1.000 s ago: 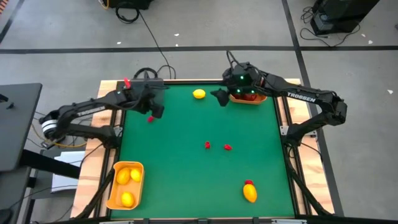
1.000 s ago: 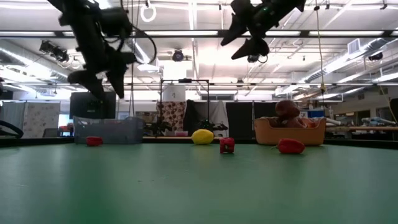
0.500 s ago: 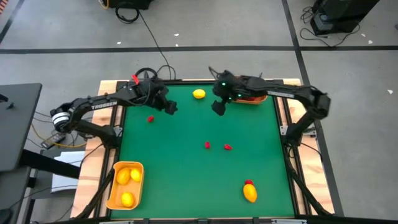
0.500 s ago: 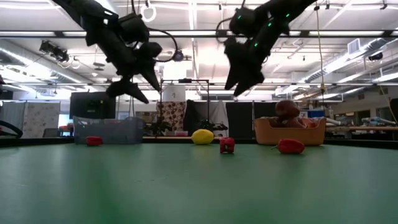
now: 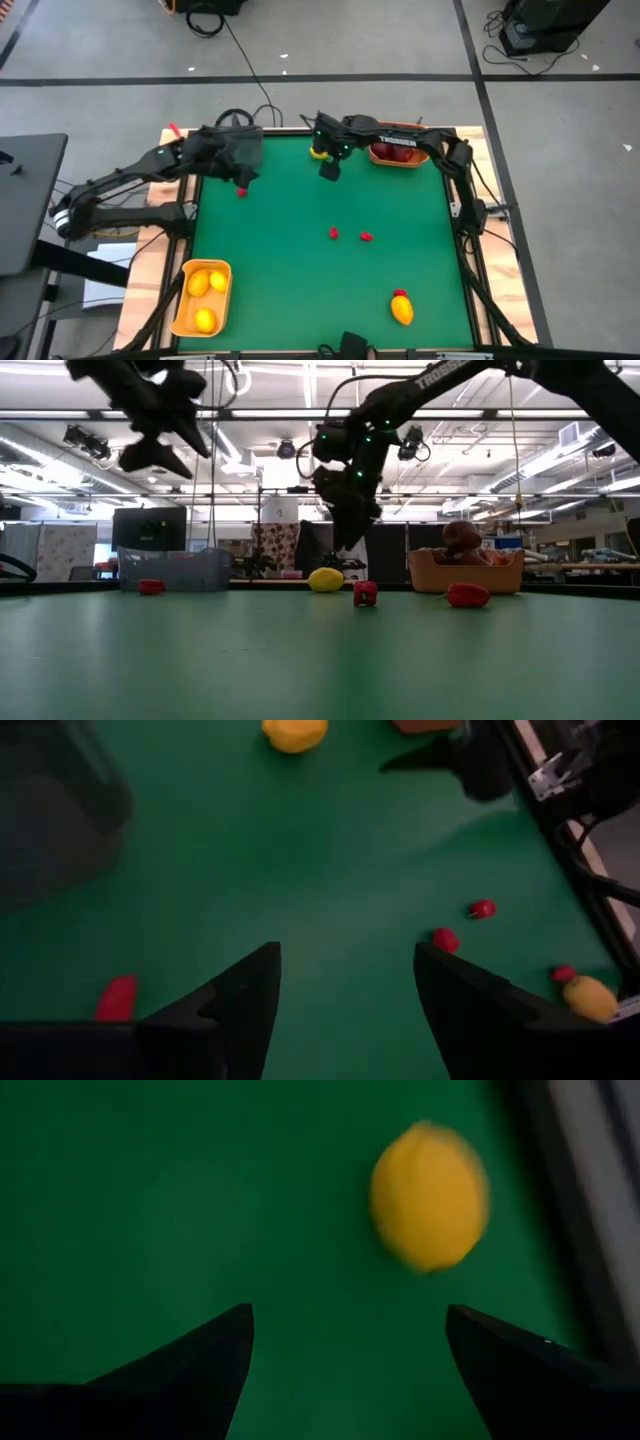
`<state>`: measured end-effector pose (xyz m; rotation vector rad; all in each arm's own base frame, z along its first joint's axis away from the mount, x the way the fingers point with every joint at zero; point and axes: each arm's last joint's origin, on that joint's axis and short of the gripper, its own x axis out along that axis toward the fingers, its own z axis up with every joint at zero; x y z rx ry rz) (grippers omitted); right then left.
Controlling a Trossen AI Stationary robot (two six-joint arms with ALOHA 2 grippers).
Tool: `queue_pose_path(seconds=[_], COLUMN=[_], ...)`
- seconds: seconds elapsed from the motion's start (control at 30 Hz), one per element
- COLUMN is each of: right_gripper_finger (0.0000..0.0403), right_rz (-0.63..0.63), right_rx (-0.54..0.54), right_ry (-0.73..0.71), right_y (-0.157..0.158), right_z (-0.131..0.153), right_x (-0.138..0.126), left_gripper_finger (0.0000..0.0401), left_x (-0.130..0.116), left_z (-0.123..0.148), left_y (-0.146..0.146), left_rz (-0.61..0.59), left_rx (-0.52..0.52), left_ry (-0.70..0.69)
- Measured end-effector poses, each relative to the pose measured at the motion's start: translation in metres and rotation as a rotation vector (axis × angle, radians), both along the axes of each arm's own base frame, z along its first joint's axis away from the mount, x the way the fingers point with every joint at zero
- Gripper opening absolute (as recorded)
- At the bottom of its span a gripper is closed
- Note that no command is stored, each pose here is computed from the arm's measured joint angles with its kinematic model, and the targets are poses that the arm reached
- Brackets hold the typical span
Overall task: Sort produce into baskets
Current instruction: Put the lemon into the yellow bin
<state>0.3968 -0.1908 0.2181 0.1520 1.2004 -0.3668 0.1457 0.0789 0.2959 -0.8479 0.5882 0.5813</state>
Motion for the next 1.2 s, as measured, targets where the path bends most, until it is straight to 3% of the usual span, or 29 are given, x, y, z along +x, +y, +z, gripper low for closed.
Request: queue_pose_path(seconds=[0.2,0.43,0.83,1.2], right_gripper_finger=[0.0341,0.0341,0.0338,0.0288], right_rz=[-0.001,-0.021,-0.076,-0.165], right_rx=[-0.049,-0.018,0.038,0.094], right_ry=[-0.022,0.003,0.033,0.023], right_y=[-0.024,-0.048,-0.053,-0.053], right_z=[0.002,-0.015,-0.025,-0.026], right_x=[0.01,0.02,0.025,0.023], left_gripper_finger=[0.0235,0.0235,0.0234,0.0234], left_x=[-0.023,-0.031,-0.031,-0.03], left_z=[0.009,0.014,0.014,0.014], left_y=[-0.014,-0.018,-0.018,-0.017], left_rz=[0.036,0.055,0.051,0.051], left_rx=[0.019,0.052,0.054,0.082], left_ry=[-0.018,-0.054,-0.05,-0.042])
